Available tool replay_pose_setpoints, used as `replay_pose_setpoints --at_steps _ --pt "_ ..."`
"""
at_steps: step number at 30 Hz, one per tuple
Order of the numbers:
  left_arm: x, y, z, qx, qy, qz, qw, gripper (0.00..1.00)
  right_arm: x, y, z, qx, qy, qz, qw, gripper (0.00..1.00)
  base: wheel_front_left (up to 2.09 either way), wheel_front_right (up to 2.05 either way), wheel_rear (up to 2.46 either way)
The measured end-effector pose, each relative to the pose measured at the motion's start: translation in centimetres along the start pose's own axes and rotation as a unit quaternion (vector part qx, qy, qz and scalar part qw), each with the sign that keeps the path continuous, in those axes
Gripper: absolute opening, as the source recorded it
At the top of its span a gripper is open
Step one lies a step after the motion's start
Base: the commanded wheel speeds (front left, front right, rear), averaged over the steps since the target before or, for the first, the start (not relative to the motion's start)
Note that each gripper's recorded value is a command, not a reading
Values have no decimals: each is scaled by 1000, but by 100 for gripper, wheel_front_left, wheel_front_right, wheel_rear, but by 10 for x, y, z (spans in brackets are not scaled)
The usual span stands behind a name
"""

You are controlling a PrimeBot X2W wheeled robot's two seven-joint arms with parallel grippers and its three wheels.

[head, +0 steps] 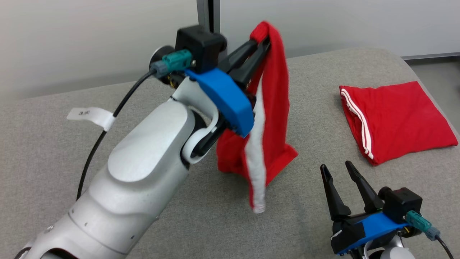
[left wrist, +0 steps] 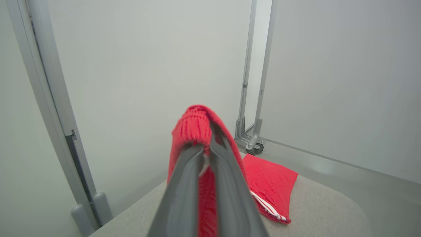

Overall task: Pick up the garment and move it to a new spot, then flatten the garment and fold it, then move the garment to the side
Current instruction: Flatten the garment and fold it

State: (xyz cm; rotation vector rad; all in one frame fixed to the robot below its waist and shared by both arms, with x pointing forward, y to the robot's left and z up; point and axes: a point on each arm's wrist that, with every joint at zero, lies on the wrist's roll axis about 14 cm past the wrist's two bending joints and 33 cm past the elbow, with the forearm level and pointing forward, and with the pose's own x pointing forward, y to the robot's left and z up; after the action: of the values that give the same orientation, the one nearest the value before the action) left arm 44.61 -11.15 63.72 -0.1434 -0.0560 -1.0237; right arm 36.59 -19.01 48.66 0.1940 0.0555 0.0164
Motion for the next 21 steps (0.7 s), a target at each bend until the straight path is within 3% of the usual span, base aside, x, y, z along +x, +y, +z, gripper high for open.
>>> replay_pose_setpoints --at_steps 6,10,16,17,21 --pt "17 11 27 -40 -46 45 997 0 0 -5 -3 4 1 -8 1000 100 0 0 0" --pt "-6 41 -39 -83 45 118 988 0 5 -2 -6 5 3 -2 1000 100 0 0 0" --pt "-96 65 -156 -184 212 208 937 0 17 17 -10 7 9 27 1000 100 0 0 0" --pt "-123 63 -178 -211 247 221 920 0 22 25 -11 7 11 40 999 100 0 0 0" --pt "-174 61 -200 -242 291 250 891 0 28 40 -11 8 10 63 998 100 0 0 0"
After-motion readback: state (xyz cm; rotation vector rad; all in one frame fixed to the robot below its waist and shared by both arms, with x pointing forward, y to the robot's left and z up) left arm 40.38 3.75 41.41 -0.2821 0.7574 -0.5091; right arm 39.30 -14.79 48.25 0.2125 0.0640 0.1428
